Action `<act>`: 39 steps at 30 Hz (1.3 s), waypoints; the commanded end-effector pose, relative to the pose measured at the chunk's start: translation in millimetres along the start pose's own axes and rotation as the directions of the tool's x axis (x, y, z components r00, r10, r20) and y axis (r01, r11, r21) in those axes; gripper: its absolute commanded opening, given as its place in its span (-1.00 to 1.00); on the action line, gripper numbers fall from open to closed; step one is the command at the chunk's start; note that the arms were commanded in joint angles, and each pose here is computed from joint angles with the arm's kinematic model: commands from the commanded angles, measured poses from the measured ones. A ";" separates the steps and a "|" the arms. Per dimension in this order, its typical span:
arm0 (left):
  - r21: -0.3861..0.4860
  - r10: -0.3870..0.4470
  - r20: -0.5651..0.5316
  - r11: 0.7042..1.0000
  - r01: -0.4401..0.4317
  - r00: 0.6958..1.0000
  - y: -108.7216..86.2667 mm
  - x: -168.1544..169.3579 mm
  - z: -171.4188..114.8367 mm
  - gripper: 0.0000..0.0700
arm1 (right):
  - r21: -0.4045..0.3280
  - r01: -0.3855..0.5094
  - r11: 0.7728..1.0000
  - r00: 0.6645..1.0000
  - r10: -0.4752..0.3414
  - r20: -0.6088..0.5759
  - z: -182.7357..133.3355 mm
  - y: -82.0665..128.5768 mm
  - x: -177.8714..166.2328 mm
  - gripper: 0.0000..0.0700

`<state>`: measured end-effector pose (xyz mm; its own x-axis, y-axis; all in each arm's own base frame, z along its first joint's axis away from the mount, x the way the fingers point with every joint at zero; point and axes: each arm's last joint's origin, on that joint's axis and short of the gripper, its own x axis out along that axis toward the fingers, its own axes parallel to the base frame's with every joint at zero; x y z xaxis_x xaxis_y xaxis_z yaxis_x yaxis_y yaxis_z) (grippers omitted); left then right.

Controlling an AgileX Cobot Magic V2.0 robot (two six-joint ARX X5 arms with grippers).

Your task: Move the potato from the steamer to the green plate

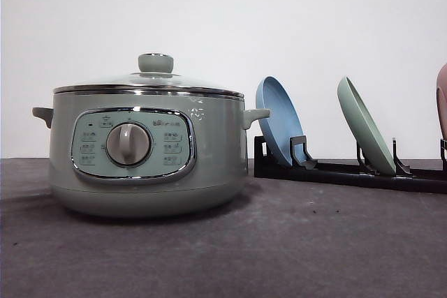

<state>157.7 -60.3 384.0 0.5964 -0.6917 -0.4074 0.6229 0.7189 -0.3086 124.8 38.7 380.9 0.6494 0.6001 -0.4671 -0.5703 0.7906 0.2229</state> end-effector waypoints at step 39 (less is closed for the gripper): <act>0.011 -0.010 -0.015 1.000 0.010 1.000 -1.6 -0.3 2.5 1.00 | 0.304 0.034 0.952 0.999 -0.030 -0.018 31.4 -31.9 48.0 0.92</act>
<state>156.3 -59.9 381.4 0.5825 -0.6887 -0.4318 0.6219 0.7196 -0.3089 182.8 45.3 371.3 0.6438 0.5730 -0.5071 -0.3764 0.8141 0.4422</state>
